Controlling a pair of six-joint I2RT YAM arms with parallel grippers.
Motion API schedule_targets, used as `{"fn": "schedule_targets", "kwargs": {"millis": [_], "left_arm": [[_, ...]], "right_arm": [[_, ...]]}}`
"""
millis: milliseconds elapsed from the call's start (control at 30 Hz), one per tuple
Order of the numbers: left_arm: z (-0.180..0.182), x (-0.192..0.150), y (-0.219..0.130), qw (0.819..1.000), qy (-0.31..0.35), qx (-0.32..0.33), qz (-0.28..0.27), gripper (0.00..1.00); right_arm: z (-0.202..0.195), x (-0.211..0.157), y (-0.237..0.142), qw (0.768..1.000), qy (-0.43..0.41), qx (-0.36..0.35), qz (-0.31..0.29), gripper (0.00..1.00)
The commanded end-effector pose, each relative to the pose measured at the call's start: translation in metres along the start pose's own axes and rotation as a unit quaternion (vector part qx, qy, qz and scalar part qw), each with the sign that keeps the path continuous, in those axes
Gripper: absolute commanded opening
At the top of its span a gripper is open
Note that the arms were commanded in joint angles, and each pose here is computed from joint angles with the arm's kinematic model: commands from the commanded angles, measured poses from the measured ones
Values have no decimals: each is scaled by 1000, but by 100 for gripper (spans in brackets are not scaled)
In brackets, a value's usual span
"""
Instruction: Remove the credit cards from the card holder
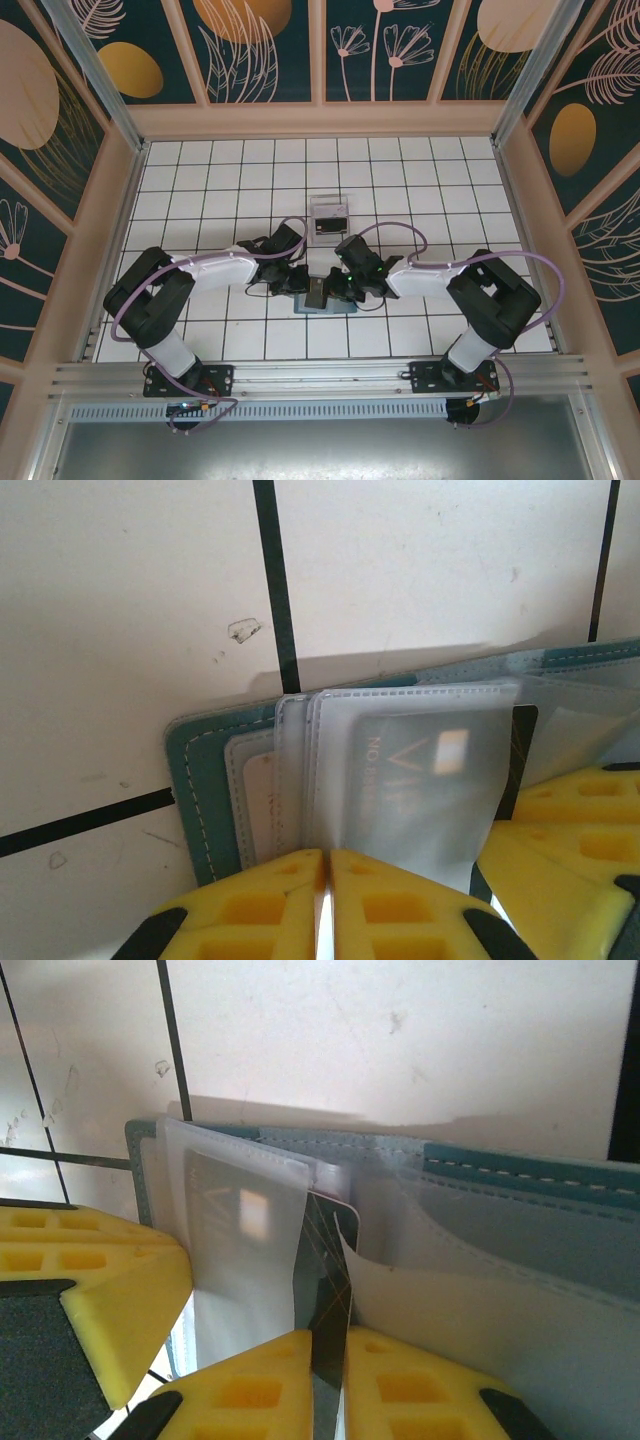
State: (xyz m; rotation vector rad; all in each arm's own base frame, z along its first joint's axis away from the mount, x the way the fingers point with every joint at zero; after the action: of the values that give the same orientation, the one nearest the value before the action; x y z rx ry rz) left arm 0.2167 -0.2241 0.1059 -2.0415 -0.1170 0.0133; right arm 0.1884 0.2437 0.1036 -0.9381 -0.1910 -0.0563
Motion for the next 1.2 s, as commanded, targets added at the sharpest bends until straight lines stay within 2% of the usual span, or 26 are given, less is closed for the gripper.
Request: {"fn": "schedule_targets", "kwargs": {"millis": [0, 300, 667, 1167], "left_arm": [[29, -15, 19, 996, -5, 87, 29, 12], [34, -19, 17, 994, 1, 102, 30, 12], [36, -20, 17, 994, 0, 108, 32, 12], [28, -19, 5, 996, -1, 84, 17, 14]], "right_arm": [[4, -5, -1, 1000, -2, 20, 8, 11], [-4, -7, -14, 1000, 2, 2, -2, 5], [-9, -6, -34, 1000, 7, -8, -24, 3], [-10, 0, -63, 998, -3, -23, -58, 0]]}}
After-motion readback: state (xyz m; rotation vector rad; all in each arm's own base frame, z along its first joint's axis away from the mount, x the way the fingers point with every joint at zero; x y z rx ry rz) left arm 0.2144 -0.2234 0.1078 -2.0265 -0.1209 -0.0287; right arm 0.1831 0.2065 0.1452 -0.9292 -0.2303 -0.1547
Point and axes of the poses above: each hand's point on the last joint's axis, 136 mm out from that joint toward the fingers, its own y axis out along the fingers, its own z axis along the line the jaws close on, x = y × z, the point moved 10 cm from there along -y, back along the fingers, and after that the axes turned 8 degrees about -y, right-handed, at the moved point
